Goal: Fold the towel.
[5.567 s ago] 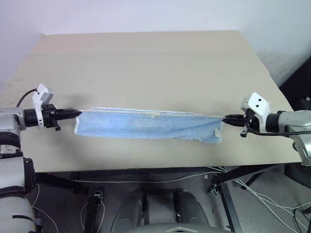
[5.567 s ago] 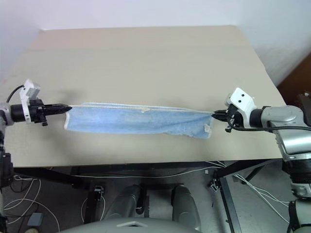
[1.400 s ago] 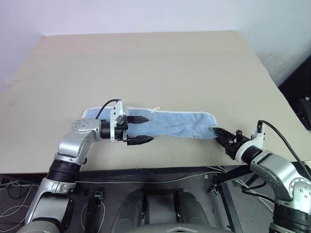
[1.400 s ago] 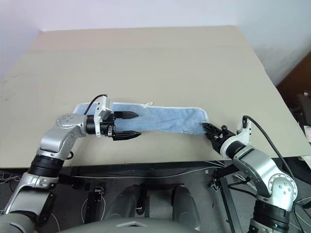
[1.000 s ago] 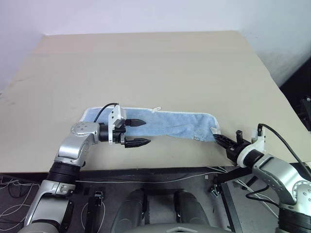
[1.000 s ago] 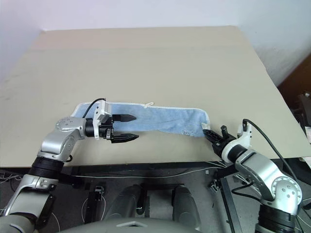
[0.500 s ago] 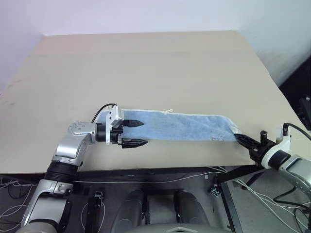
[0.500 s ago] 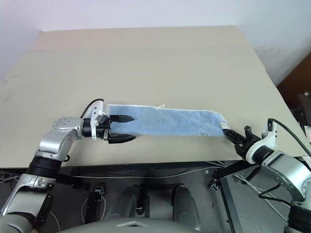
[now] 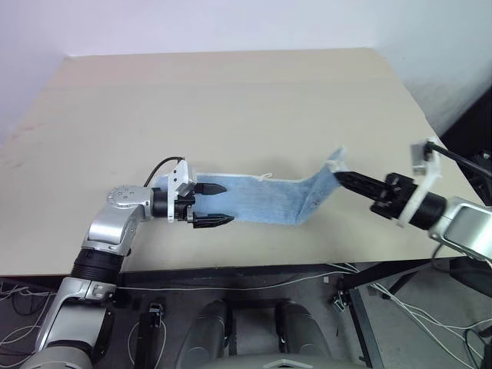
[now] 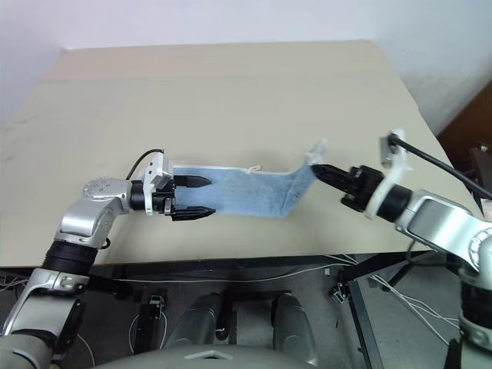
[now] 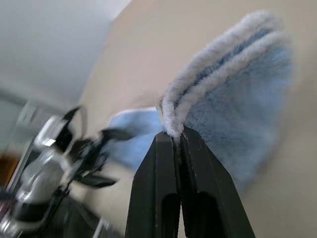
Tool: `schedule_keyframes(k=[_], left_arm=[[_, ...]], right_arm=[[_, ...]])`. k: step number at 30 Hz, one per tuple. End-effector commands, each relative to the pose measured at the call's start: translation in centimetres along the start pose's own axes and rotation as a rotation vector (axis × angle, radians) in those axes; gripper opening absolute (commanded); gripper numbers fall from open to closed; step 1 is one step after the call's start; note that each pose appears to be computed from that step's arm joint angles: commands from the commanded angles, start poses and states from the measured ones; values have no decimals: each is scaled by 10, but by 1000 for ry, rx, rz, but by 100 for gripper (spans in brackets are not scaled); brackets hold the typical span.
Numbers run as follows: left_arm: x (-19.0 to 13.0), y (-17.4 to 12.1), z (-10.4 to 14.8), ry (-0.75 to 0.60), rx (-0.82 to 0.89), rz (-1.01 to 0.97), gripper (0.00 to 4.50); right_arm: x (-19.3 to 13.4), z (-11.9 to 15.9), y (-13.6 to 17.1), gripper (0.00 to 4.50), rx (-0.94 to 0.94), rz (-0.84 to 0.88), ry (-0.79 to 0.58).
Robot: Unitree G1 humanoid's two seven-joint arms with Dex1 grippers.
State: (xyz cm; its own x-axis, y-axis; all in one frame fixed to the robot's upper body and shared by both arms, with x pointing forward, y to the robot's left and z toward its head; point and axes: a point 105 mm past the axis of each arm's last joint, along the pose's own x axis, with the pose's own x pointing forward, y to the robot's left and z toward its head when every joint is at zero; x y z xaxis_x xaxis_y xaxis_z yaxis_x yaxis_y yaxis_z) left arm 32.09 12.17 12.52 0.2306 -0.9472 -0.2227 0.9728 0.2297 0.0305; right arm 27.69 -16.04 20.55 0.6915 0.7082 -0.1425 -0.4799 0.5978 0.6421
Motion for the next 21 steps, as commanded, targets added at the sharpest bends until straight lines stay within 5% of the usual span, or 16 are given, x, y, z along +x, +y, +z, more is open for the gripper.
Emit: schedule_keyframes(k=[1,9,21], left_arm=[[-2,4,7,-6,30,11,450],[-3,-4,5,-15,32,26,450],[-16,-3,20,-36,31,86,450]], right_arm=[[20,-7,24,4,-76,99,51],[62,-59,28,4,-173,159,269],[93,-74,22,4,-85,158,225]])
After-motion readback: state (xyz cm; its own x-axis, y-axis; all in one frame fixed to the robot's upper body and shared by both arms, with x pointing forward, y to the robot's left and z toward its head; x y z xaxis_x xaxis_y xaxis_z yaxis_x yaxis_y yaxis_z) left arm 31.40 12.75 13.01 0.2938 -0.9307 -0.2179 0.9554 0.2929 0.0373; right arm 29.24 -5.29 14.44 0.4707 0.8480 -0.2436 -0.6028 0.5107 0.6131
